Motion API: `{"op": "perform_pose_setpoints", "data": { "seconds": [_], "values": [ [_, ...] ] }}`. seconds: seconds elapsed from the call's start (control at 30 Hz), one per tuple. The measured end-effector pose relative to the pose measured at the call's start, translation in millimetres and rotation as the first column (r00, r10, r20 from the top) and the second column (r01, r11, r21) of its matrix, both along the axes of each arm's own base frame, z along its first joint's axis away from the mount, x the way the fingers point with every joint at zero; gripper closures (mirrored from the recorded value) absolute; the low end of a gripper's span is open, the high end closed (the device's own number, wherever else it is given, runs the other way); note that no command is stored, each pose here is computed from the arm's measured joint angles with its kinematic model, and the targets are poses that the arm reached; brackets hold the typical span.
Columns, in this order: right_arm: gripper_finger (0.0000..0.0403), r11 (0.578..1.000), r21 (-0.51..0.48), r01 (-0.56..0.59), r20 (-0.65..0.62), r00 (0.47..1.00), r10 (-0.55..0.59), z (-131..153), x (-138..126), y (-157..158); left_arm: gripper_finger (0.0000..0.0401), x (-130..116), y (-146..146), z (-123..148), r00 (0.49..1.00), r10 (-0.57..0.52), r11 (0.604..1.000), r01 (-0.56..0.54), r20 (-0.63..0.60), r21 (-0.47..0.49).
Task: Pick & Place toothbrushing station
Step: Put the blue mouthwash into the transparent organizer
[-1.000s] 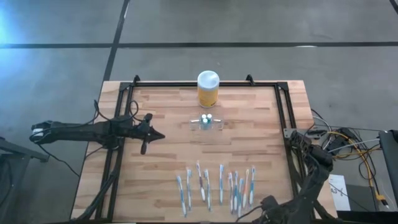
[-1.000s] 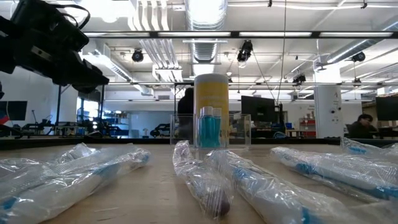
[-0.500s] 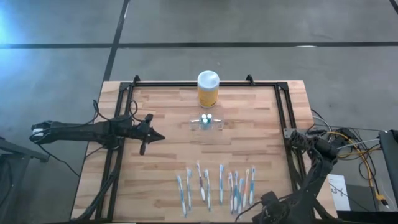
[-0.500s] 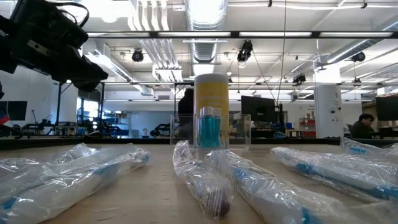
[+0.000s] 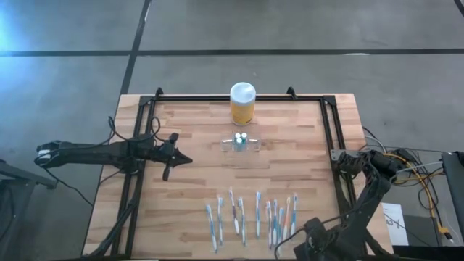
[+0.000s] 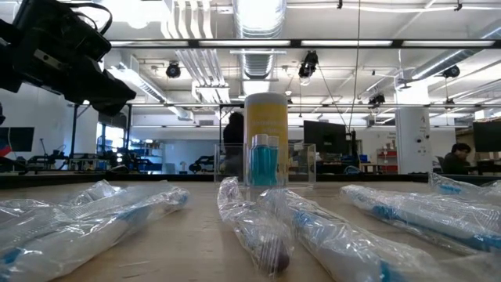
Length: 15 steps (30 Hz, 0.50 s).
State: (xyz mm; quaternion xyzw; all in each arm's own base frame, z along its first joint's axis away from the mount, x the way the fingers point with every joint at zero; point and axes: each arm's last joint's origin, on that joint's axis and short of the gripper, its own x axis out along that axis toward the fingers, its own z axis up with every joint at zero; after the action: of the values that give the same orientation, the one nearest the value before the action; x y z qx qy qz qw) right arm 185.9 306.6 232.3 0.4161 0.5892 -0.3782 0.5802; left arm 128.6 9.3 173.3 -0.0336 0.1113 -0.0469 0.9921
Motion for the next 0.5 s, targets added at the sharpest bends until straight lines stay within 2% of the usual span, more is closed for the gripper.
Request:
{"op": "perform_pose_setpoints", "data": {
  "seconds": [0.5],
  "values": [
    [0.0165, 1.0, 0.004, 0.012, 0.015, 1.0, -0.012, 0.0, 7.5, -3.3, 0.0388, 0.0, 0.0, -0.2, 1.0, 0.0, 1.0, 0.0, -0.001, -0.001]
  ]
}}
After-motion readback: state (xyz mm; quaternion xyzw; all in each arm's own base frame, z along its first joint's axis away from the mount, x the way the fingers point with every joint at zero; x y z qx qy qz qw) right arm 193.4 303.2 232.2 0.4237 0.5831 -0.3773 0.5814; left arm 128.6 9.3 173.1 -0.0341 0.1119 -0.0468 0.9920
